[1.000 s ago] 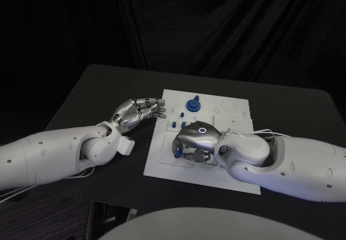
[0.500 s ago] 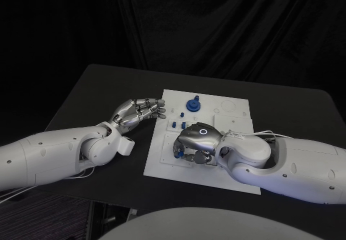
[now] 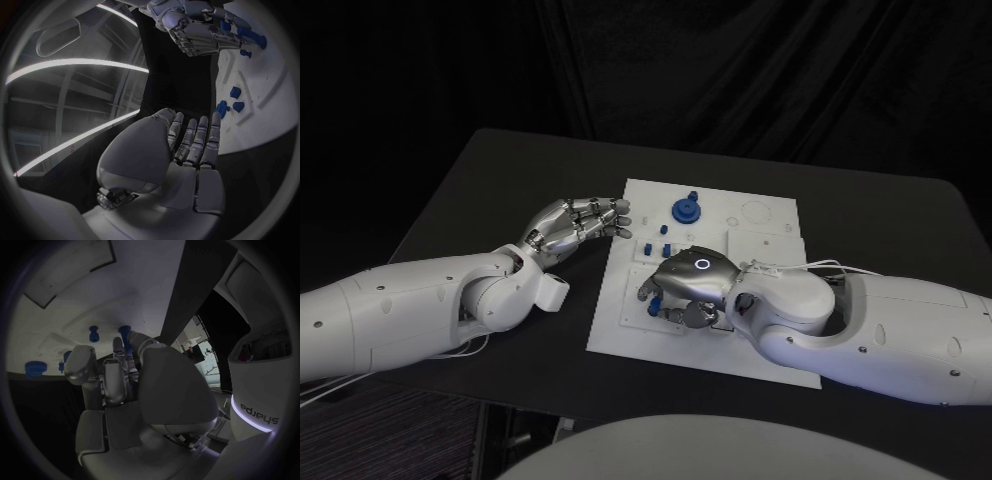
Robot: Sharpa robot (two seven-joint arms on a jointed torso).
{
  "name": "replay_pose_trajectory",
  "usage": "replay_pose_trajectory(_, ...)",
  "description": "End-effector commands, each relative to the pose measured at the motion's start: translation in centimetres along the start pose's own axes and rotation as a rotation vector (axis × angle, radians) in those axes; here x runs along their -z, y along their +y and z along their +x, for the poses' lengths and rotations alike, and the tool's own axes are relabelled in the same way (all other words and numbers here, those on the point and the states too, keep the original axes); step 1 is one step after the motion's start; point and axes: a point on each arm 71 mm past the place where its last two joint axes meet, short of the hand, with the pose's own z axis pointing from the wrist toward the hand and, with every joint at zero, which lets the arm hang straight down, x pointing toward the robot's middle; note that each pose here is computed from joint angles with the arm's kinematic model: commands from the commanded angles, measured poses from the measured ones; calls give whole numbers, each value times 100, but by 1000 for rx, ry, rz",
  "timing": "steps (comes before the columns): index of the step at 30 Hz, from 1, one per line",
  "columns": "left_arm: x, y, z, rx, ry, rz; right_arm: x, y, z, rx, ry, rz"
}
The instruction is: Assemble the parts on the task board
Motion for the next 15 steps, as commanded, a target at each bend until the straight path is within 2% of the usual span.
replay_pose_trajectory(1,-3,-32,18,14,12,52,-6,-5,16,7,12,16)
replay_pose_trajectory(10,-2,-29,12,13,11,50,17,-31,12,2,0,18)
replay_pose_trajectory(15,-2,-29,10,14,11,51,84,-69,-11,-26,-33,25)
